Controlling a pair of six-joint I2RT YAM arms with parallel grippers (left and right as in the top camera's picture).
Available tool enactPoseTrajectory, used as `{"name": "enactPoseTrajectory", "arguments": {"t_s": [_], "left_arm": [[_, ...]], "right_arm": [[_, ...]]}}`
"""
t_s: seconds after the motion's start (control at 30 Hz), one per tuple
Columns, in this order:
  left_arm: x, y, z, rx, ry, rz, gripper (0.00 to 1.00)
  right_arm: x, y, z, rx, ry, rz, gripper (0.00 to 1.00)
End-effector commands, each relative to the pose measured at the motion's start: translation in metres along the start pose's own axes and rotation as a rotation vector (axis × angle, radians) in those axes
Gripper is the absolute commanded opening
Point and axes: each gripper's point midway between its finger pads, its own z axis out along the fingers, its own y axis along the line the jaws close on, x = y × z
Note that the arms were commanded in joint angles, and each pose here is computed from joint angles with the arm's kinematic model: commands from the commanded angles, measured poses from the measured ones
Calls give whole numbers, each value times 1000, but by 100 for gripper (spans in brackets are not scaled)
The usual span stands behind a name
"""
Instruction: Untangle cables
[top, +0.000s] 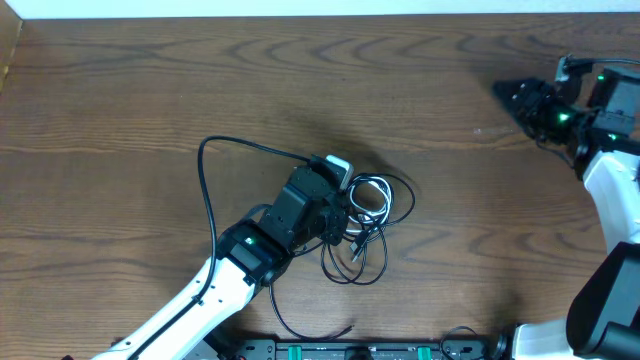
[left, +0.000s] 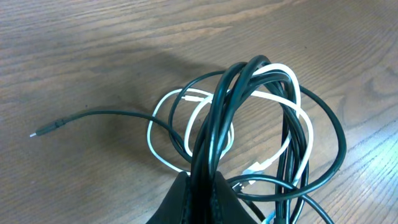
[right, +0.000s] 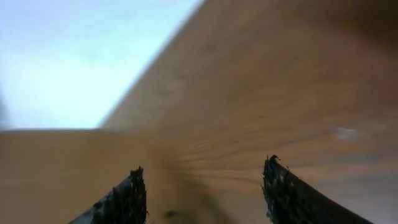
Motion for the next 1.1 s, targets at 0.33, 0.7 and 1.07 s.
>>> {"name": "enactPoseTrajectory", "arguments": {"t_s": [0.33, 0.7, 1.07], "left_arm": [[-7, -4, -5, 21, -26, -133, 8], [-62, -23, -51, 95, -219, -151, 8], [-94, -50, -131, 249, -443, -130, 8]], "right_arm": [[66, 84, -181, 208, -133, -174, 88], [146, 141, -242, -43, -143, -276, 99], [174, 121, -214, -31, 36, -191, 84]]}}
